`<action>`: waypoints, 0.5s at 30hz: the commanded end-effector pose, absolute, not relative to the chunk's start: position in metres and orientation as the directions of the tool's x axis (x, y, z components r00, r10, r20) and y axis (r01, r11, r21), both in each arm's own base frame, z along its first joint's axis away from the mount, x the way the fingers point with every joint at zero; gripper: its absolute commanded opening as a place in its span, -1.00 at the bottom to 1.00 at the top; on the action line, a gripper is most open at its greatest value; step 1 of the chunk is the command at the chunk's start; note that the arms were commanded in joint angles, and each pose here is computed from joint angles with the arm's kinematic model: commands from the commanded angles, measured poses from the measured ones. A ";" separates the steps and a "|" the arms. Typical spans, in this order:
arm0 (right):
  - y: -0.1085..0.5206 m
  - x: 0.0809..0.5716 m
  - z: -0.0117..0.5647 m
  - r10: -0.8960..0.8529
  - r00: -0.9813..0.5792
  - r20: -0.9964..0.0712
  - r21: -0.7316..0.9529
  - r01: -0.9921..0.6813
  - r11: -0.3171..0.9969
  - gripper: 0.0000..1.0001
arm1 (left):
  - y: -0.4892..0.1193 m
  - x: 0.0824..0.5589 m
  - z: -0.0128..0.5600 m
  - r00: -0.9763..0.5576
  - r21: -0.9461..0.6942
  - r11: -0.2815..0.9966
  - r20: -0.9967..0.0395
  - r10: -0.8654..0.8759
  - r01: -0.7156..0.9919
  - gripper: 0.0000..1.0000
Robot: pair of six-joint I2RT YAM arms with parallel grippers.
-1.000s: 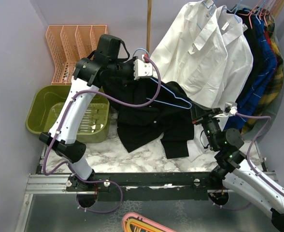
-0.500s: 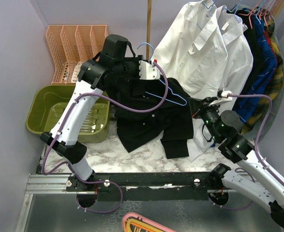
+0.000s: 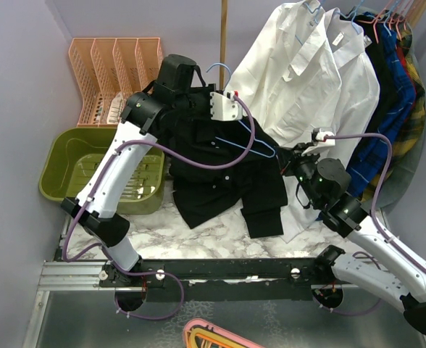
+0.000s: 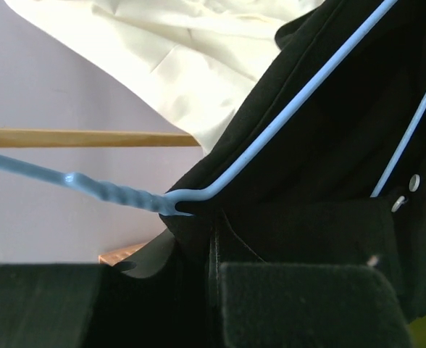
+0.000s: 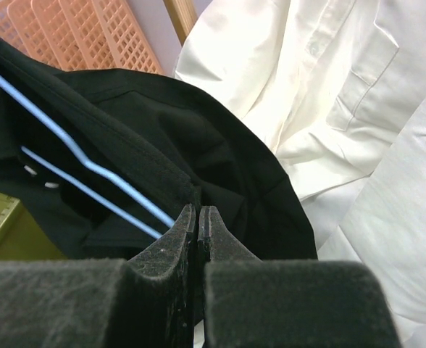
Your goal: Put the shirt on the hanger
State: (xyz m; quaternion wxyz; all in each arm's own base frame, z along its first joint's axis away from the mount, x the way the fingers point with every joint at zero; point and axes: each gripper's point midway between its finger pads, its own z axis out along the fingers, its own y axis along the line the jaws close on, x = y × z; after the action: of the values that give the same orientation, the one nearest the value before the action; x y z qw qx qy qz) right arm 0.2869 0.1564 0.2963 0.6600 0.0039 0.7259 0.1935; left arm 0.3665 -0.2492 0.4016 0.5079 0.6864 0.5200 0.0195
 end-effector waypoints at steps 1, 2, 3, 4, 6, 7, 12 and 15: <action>0.112 0.282 0.246 0.058 -0.275 -0.960 0.080 -0.070 0.994 -0.98 | -0.180 0.405 0.497 0.368 0.919 0.250 -0.355 0.859 0.304 -1.00; 0.113 0.281 0.243 0.045 -0.297 -0.954 0.071 -0.077 0.995 -0.98 | -0.179 0.408 0.502 0.364 0.924 0.265 -0.356 0.861 0.277 -1.00; 0.115 0.280 0.240 0.038 -0.317 -0.948 0.068 -0.085 0.994 -0.98 | -0.179 0.409 0.508 0.368 0.925 0.277 -0.361 0.857 0.261 -1.00; 0.115 0.279 0.236 0.030 -0.333 -0.942 0.062 -0.086 0.994 -0.98 | -0.180 0.409 0.512 0.375 0.924 0.289 -0.368 0.851 0.251 -1.00; 0.121 0.275 0.228 0.023 -0.363 -0.932 0.071 -0.118 0.991 -0.98 | -0.185 0.406 0.518 0.402 0.921 0.296 -0.378 0.834 0.251 -1.00; 0.121 0.274 0.225 0.024 -0.368 -0.929 0.074 -0.122 0.990 -0.98 | -0.186 0.405 0.518 0.412 0.921 0.295 -0.380 0.828 0.255 -1.00; 0.122 0.274 0.212 0.003 -0.384 -0.923 0.058 -0.132 0.989 -0.98 | -0.194 0.395 0.517 0.447 0.905 0.300 -0.412 0.794 0.302 -1.00; 0.124 0.273 0.207 -0.003 -0.393 -0.919 0.058 -0.142 0.988 -0.98 | -0.190 0.393 0.524 0.450 0.908 0.315 -0.413 0.792 0.277 -1.00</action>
State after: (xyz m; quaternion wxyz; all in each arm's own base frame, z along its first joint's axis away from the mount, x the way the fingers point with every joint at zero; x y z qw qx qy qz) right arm 0.2879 0.1608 0.2875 0.6341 -0.0122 0.7518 0.1807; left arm 0.3920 -0.2503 0.4070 0.5359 0.6692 0.5093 0.0749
